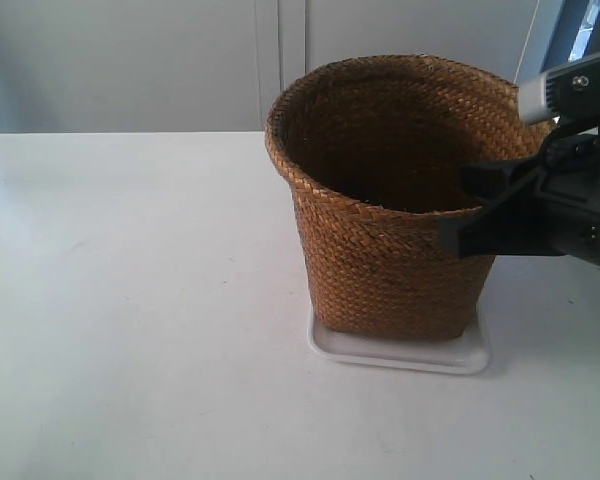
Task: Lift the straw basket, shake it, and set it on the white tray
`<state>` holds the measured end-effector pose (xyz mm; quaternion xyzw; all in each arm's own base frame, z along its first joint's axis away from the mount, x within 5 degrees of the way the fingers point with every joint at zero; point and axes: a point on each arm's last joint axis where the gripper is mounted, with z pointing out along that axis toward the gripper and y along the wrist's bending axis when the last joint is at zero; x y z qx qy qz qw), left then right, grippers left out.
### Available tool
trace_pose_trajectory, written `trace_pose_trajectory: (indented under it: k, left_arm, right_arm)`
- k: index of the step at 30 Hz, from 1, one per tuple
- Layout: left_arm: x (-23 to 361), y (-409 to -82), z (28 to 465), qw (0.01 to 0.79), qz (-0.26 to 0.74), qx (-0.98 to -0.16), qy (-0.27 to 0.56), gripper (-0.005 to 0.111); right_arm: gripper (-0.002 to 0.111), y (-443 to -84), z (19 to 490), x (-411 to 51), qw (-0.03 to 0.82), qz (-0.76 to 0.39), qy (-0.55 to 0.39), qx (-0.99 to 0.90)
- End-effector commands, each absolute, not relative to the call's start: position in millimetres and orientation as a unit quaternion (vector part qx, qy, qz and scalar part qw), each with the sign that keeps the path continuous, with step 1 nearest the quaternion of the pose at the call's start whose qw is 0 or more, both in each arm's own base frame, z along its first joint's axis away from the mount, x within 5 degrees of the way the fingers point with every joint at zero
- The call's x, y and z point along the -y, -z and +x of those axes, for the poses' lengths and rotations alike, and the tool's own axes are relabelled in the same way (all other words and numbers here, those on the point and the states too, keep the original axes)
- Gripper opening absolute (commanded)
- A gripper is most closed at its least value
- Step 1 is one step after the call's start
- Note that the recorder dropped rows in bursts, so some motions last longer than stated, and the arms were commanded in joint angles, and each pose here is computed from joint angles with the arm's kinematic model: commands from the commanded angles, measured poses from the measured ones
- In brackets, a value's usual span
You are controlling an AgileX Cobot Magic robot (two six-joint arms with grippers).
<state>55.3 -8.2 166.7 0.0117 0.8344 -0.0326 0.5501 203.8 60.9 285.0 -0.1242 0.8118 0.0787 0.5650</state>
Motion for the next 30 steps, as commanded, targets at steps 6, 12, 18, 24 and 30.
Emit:
trace_pose_trajectory:
  k: [6,12,18,24,30]
  left_arm:
    - [8.1,-164.7,54.9,0.549,0.005,-0.835,0.035,0.0]
    - [8.1,-164.7,54.9,0.549,0.005,-0.835,0.035,0.0]
    - [8.1,-164.7,54.9,0.549,0.005,-0.835,0.035,0.0]
    - [8.1,-164.7,54.9,0.549,0.005,-0.835,0.035,0.0]
    - [8.1,-164.7,54.9,0.549,0.005,-0.835,0.035,0.0]
  right_arm:
    - [0.0,-285.6,193.1,-56.6,0.551,-0.127,-0.074,-0.822]
    - [0.0,-287.2,135.0,-20.3,0.612,-0.063,-0.043,-0.787]
    - [0.0,-264.3,80.7,-3.5,0.681,-0.022,-0.009,-0.732]
    - [0.0,-236.1,63.4,-2.8,0.698,-0.023,-0.007,-0.716]
    - [0.0,-209.5,63.6,-2.8,0.676,-0.023,-0.007,-0.736]
